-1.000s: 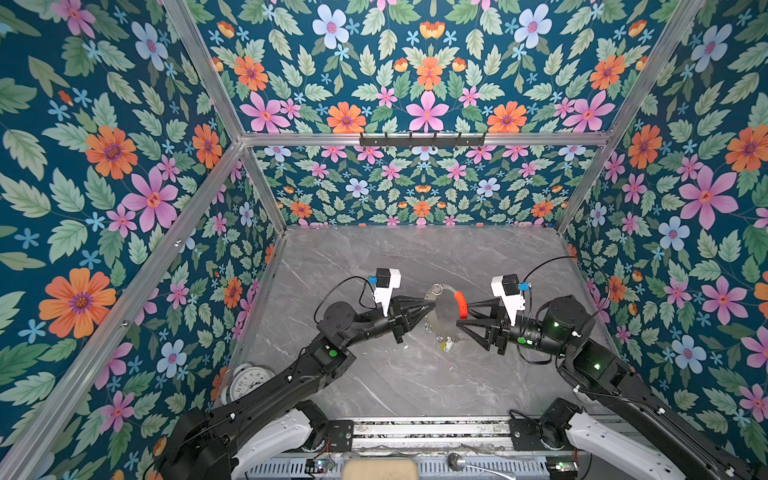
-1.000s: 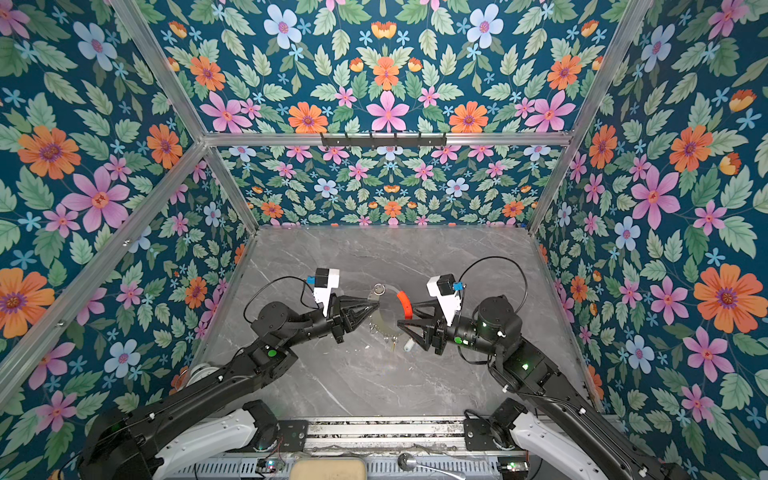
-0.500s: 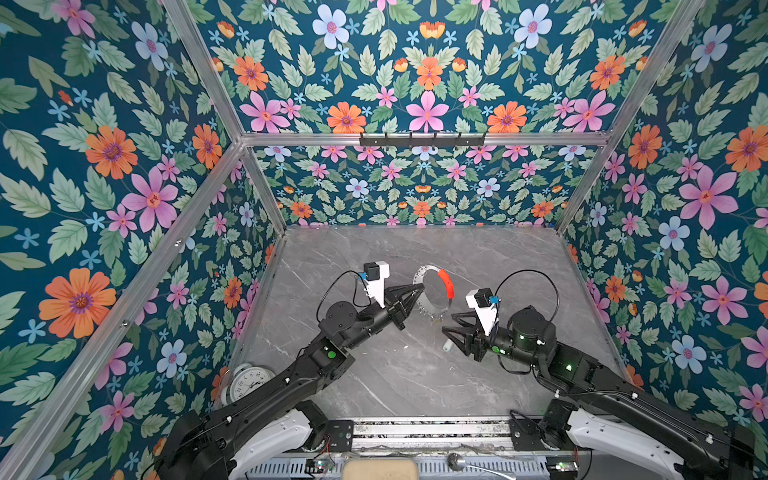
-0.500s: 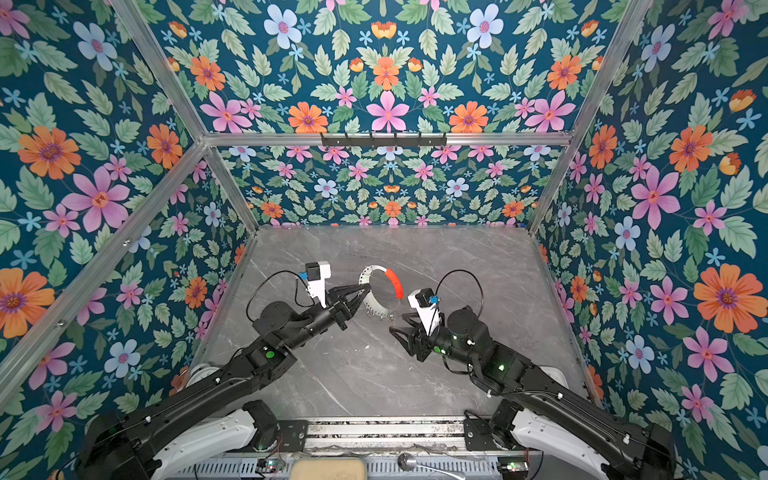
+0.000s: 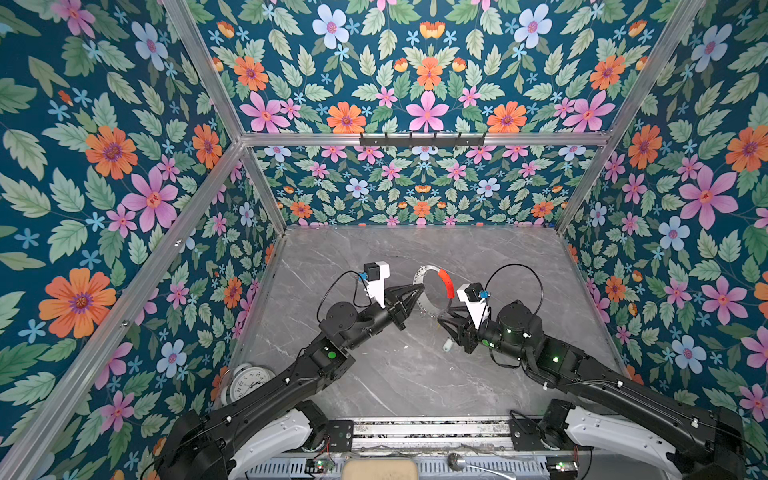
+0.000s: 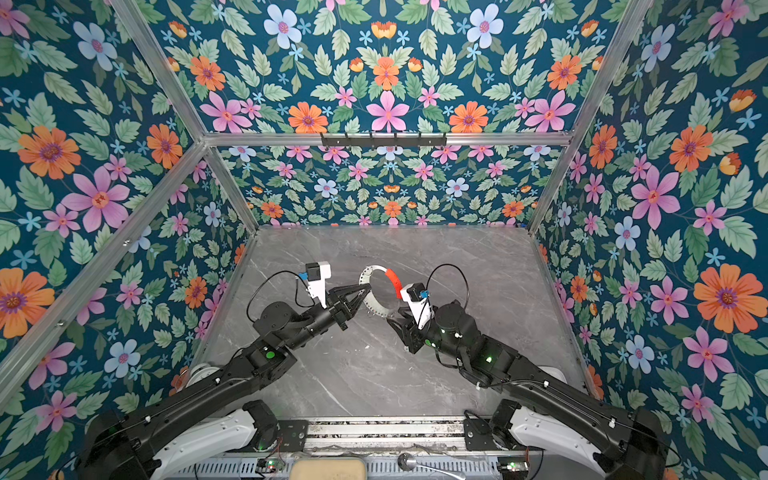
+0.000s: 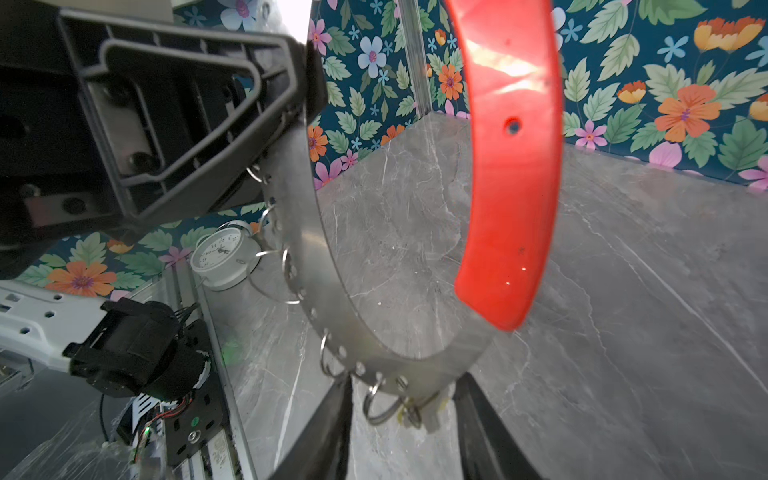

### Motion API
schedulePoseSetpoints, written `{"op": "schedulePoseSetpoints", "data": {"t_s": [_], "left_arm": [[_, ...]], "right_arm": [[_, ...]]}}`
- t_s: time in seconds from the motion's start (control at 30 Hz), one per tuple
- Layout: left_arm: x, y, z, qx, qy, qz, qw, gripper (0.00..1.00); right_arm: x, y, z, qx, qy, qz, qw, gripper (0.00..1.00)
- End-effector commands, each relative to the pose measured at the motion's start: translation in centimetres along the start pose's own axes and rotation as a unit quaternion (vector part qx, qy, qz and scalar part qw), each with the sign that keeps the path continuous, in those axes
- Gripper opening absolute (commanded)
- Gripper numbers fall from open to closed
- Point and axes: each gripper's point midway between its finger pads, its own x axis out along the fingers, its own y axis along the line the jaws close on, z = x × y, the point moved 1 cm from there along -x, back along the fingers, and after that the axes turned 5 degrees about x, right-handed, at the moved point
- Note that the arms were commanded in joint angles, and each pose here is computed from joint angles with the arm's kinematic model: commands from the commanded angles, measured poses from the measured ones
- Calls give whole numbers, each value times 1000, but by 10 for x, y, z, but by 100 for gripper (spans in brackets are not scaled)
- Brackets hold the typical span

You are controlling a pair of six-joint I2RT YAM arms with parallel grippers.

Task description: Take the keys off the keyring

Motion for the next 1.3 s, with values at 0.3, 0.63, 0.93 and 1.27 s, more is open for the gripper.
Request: {"op": "schedulePoseSetpoints", "data": {"t_s": [0.3, 0.63, 0.93, 1.27], "left_arm": [[-2, -2, 7, 9, -14, 1, 1000, 0], [-1, -6, 7, 3, -14, -12, 1000, 0], [-2, -4, 8, 0, -16, -7, 1000, 0], [-2, 12, 6, -43, -19, 38, 998, 0]], "right_arm": [[-3, 4, 6, -11, -12, 10, 1000, 16], [1, 8, 6, -14, -9, 22, 1000, 11], [-1, 6, 7, -17, -11, 16, 1000, 0], [-4, 10, 5, -29, -14, 28, 999, 0]]}}
